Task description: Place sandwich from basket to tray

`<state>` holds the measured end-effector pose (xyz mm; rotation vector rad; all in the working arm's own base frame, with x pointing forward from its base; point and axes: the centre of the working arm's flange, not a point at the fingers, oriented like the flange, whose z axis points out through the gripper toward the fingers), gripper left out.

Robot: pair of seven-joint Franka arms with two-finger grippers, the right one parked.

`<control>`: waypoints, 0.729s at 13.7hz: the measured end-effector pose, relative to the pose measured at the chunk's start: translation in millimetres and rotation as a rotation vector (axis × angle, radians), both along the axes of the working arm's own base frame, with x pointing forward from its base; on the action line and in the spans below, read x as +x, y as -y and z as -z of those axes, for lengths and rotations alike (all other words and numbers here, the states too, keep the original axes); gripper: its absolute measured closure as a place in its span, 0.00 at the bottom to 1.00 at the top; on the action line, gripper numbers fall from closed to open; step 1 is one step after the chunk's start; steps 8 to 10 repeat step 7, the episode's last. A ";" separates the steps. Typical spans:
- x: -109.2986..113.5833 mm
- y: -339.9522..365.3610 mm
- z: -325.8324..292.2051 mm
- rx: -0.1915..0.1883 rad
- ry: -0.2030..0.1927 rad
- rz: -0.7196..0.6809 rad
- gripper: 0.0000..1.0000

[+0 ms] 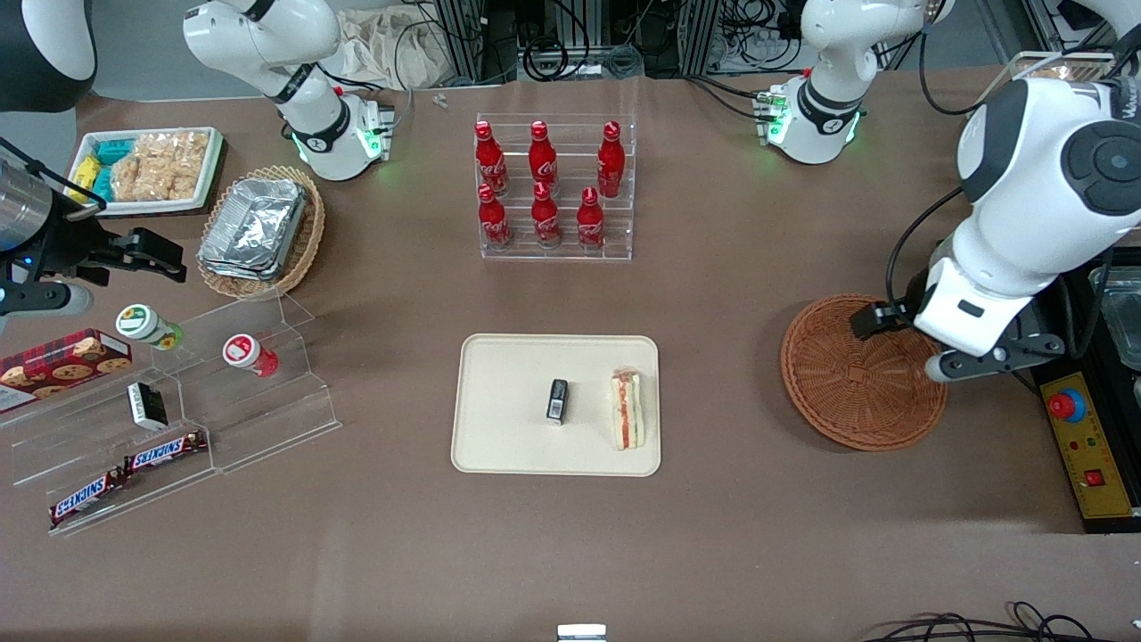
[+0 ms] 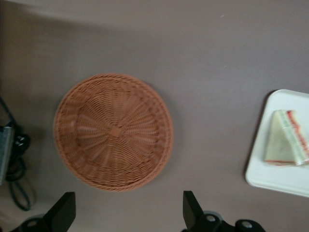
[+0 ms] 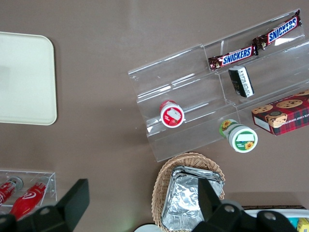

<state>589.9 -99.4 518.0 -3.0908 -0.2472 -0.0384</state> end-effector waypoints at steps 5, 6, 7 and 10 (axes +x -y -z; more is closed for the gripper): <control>-6.6 -55.1 4.5 -0.025 -0.001 0.067 0.00; -5.0 -59.0 1.6 -0.025 0.009 0.063 0.00; -3.8 -61.0 -1.7 -0.026 0.017 0.060 0.00; -3.8 -61.0 -1.7 -0.026 0.017 0.060 0.00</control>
